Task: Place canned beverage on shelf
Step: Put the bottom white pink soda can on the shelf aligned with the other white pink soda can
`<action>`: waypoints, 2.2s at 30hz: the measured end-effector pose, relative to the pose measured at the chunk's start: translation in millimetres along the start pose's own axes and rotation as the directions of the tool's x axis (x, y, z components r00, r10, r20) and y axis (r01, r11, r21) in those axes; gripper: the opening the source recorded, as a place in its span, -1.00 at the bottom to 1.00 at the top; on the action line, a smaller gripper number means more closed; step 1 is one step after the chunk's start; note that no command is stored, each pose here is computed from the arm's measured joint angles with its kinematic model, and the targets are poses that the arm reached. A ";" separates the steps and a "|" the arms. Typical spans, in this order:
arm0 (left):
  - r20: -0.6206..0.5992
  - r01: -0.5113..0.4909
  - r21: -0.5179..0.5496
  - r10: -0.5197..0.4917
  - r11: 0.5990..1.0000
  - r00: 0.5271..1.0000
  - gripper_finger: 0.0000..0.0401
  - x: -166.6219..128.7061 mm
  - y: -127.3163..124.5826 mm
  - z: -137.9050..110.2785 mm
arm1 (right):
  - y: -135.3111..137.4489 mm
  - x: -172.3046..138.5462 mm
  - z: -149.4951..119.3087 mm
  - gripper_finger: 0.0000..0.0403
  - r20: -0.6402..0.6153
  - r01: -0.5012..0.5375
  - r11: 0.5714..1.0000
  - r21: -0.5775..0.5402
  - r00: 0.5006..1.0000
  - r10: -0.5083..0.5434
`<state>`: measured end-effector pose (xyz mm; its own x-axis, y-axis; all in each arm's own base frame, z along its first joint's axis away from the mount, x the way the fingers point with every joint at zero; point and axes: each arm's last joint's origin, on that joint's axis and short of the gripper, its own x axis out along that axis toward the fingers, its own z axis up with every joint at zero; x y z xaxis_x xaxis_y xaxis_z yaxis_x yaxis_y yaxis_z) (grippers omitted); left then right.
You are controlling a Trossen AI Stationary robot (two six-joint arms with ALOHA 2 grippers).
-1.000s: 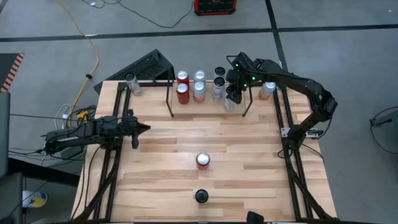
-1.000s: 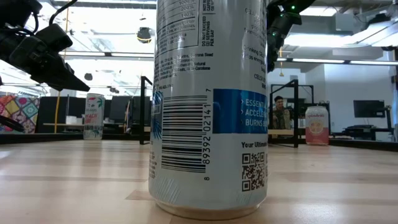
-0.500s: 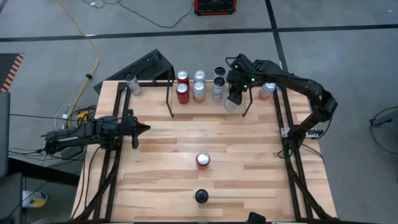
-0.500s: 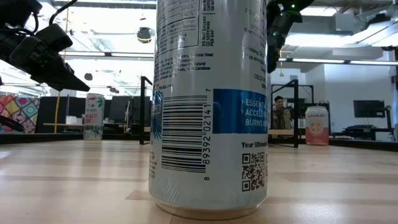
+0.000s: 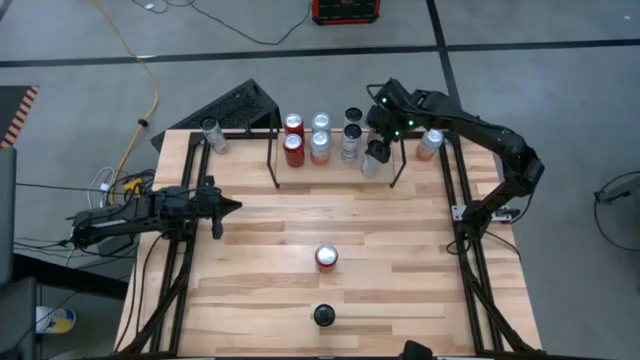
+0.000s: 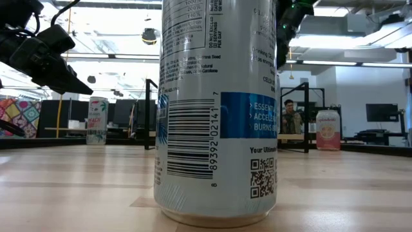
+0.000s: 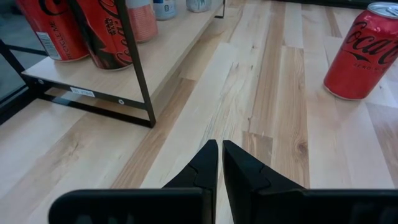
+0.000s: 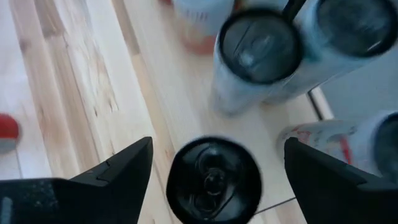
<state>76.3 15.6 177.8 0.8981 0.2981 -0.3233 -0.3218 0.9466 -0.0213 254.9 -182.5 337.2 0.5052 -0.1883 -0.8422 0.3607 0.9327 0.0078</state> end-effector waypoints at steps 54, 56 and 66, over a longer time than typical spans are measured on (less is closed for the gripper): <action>0.000 -0.001 0.000 0.001 1.000 1.000 -0.95 0.0 0.0 0.0 | 54.5 8.4 21.8 0.67 -0.241 0.390 0.600 0.698 0.918 -0.316; 0.000 0.000 0.000 0.000 1.000 1.000 -0.95 0.0 0.0 0.0 | 53.4 18.7 22.3 0.67 -0.267 0.417 0.597 0.685 0.906 -0.327; 0.000 0.000 0.000 0.000 1.000 1.000 -0.95 0.0 0.0 0.0 | 43.5 38.2 19.5 0.67 -0.355 0.484 0.569 0.666 0.875 -0.329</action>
<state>76.3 15.7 177.8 0.8981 0.2981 -0.3233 -0.3219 0.9465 -0.0213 305.1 -155.1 315.9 0.0451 -0.3622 -0.9310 0.9711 0.2344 -0.0441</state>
